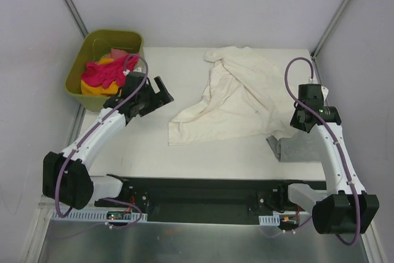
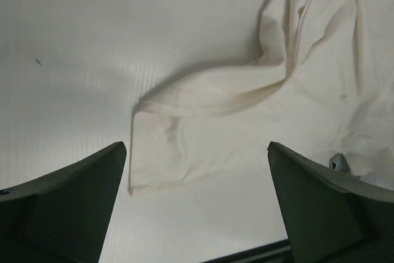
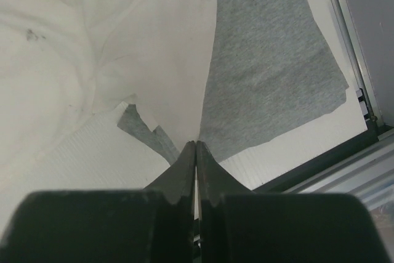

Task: Fold and stack the t-shirts
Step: Flatten the tshirt out

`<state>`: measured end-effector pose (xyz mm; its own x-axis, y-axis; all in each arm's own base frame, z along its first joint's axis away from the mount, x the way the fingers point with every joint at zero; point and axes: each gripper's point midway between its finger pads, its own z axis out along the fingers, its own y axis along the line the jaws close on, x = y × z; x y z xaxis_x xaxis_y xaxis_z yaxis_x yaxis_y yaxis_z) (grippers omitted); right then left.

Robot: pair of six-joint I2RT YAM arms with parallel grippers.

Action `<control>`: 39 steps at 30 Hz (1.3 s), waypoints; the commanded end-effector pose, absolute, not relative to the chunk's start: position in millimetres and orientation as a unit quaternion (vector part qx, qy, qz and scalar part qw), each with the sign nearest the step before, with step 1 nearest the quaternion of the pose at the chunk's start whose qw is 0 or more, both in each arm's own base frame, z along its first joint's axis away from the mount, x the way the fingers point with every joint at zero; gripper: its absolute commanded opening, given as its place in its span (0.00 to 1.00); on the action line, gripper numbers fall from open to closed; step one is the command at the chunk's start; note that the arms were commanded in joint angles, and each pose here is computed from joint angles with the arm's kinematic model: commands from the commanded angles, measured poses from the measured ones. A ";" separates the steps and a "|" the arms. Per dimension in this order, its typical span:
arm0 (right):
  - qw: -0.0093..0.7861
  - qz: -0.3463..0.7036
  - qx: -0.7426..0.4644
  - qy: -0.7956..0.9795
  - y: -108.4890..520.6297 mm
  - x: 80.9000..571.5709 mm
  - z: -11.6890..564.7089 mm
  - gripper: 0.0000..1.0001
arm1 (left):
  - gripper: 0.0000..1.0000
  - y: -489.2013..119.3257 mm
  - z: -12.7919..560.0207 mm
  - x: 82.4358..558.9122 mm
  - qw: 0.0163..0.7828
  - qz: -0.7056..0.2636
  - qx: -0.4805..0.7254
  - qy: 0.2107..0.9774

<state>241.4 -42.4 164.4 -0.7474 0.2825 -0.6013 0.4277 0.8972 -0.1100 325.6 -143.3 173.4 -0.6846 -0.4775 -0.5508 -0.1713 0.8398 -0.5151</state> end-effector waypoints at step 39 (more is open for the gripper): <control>0.419 -0.009 0.223 0.880 -15.8 252.7 203.6 0.01 | 0.00 -174.7 15.4 249.7 0.065 -0.128 -0.184 0.972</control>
<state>245.7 -21.6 189.8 -0.6124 0.3567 -0.7055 0.4152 0.9045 0.0969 233.1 -182.0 15.7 -0.9244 -0.3813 0.0032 -0.3638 0.8793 -0.3073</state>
